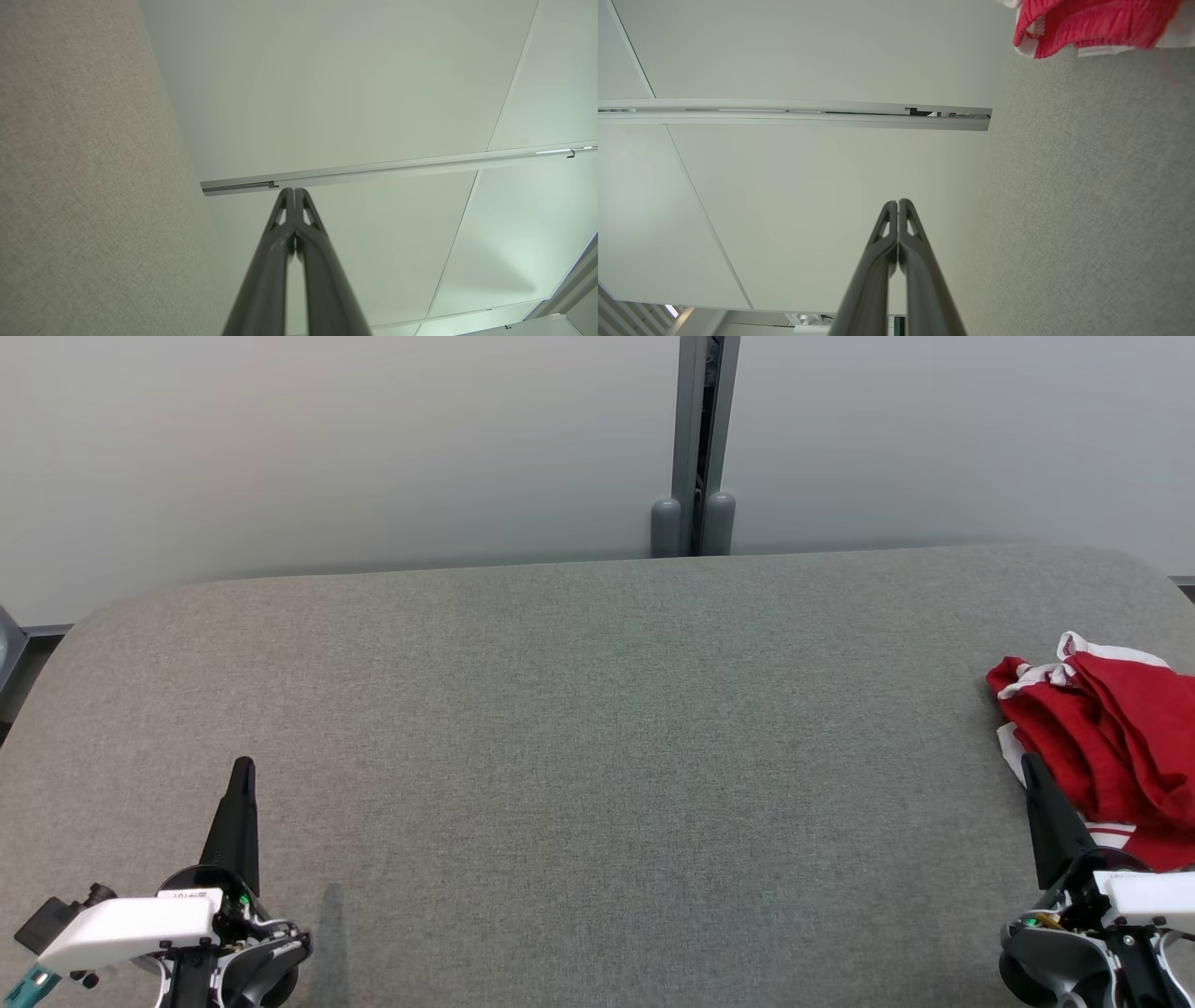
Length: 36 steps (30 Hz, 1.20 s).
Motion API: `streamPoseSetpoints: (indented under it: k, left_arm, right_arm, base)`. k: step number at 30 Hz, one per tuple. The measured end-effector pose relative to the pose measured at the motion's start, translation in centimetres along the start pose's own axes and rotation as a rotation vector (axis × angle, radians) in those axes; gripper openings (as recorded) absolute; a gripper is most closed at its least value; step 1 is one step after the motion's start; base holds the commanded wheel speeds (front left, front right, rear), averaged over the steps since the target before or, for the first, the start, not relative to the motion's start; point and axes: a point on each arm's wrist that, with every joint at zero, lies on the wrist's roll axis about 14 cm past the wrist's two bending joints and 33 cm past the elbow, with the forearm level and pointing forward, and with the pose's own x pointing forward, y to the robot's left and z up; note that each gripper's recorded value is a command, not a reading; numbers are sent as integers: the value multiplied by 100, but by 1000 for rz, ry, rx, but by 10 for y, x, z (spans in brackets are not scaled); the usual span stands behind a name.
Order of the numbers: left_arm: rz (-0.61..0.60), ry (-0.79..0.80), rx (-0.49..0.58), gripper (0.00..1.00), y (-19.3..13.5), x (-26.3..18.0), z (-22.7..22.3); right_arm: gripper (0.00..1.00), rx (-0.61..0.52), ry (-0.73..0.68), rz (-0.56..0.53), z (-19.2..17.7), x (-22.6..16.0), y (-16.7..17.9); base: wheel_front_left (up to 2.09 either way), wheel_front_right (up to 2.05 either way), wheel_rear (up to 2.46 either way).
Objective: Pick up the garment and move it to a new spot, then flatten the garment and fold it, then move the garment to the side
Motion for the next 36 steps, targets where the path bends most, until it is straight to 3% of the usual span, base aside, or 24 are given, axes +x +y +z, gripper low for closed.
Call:
streamPoseSetpoints:
  k: [36]
  left_arm:
    - [0,0,0,0,0,0,0]
  right_arm:
    - [0,0,0,0,0,0,0]
  base:
    - [0,0,0]
